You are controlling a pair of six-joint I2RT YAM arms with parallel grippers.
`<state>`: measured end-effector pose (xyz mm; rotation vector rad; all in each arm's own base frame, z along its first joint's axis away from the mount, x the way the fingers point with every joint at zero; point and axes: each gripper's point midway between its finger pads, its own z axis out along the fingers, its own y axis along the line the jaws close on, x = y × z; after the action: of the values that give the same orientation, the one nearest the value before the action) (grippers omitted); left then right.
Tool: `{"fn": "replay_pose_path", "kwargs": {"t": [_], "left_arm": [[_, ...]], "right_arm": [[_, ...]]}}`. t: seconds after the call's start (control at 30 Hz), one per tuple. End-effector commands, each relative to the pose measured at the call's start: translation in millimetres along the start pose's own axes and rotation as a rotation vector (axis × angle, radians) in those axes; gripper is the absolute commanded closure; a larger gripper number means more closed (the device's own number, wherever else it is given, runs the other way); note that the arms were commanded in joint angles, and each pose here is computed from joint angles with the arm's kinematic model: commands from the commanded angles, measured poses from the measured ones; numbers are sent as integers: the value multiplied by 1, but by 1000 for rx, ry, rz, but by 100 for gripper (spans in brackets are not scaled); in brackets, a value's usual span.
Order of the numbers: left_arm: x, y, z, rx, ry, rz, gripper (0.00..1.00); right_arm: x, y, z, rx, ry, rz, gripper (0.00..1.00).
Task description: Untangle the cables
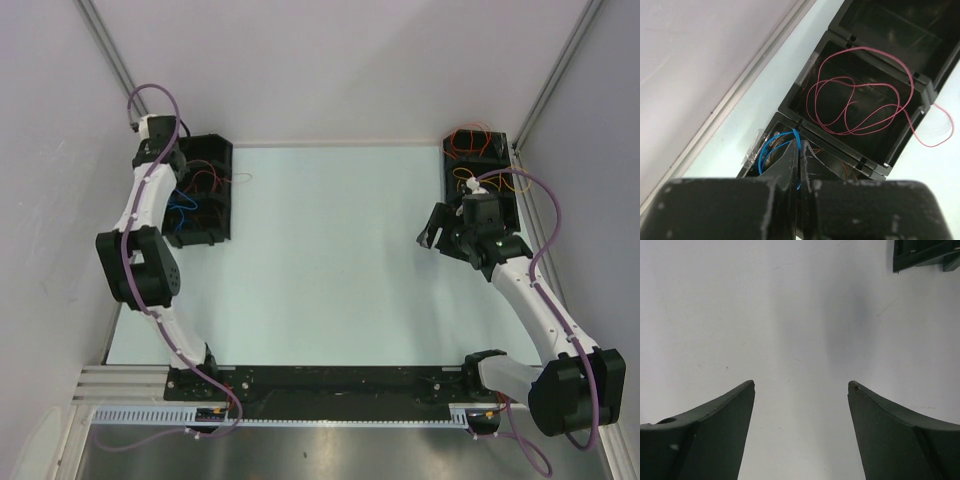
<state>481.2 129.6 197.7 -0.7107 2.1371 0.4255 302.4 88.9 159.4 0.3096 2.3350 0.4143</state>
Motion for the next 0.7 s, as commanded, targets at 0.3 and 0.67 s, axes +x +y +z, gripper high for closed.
{"fn": "replay_pose_path", "kwargs": {"t": [0.3, 0.67], "left_arm": [[64, -4, 41, -67, 117, -110, 100], [82, 5, 38, -117, 135, -229, 80]], "right_arm": [[-5, 4, 0, -34, -22, -3, 20], [-5, 4, 1, -38, -19, -1, 20]]}}
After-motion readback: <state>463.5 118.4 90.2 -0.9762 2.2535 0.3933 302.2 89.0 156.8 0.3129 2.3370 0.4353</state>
